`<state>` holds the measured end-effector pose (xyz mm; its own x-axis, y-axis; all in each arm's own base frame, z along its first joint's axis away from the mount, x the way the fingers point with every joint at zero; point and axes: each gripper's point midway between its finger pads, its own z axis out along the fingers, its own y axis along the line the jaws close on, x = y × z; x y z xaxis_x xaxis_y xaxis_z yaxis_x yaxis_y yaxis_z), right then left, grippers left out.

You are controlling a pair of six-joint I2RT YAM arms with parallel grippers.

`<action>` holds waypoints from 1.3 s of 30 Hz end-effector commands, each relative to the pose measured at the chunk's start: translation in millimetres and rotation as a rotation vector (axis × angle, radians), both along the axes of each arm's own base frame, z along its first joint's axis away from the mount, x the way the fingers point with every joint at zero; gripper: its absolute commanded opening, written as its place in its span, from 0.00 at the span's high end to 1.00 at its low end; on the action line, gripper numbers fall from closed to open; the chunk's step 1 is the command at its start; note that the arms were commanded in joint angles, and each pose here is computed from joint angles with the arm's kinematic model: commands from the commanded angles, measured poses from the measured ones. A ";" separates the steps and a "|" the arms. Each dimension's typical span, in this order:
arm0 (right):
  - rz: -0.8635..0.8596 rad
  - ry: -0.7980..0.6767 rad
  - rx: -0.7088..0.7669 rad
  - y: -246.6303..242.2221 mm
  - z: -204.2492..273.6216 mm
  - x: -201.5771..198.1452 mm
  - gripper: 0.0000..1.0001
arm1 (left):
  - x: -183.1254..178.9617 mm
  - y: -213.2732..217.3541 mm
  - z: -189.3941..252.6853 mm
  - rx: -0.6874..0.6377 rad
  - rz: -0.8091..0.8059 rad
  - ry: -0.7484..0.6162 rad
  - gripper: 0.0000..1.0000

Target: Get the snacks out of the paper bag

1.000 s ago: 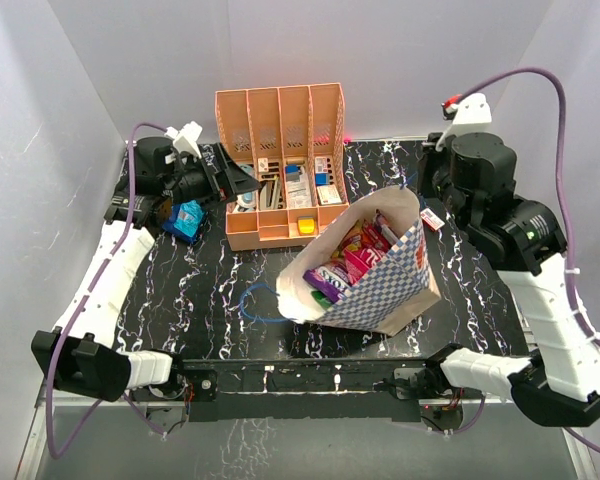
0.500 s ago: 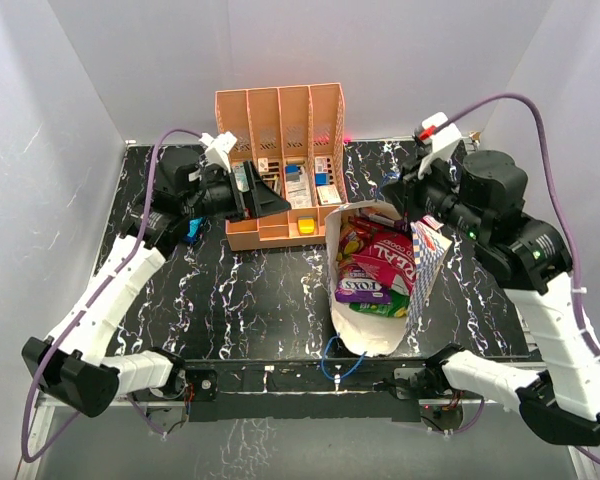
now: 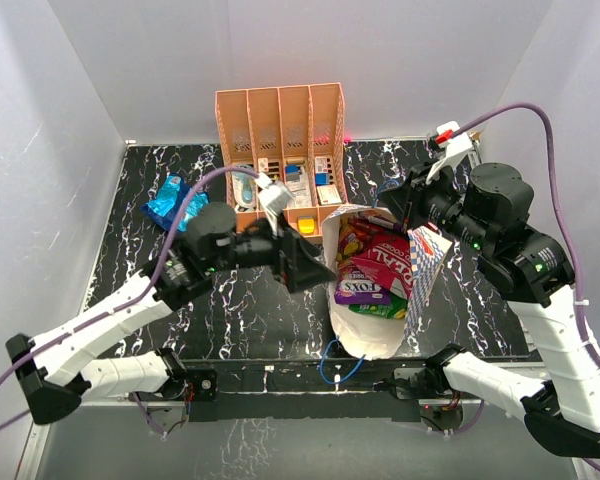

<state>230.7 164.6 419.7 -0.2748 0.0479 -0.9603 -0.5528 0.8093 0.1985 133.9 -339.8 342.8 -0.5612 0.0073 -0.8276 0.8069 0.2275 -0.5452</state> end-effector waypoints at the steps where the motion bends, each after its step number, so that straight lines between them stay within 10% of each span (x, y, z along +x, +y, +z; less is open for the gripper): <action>1: -0.029 -0.092 0.106 -2.1 36.7 -0.2 0.92 | -40.8 -45.1 -11.3 0.080 -0.146 -0.326 0.03; 17: -0.053 -0.096 0.165 -15.3 42.8 -20.3 0.92 | 7.1 -116.4 -116.5 0.379 -0.363 -1.268 0.02; 39: -0.055 -0.081 0.144 -17.1 34.0 -21.8 0.92 | 73.7 -172.8 -144.9 0.330 -0.249 -1.352 0.06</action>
<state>209.9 148.4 425.6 -0.2791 0.1441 -0.9494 -0.5045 0.8192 0.2727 194.5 -496.0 175.3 0.6802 0.3568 -0.6403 0.7057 -0.0825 0.7037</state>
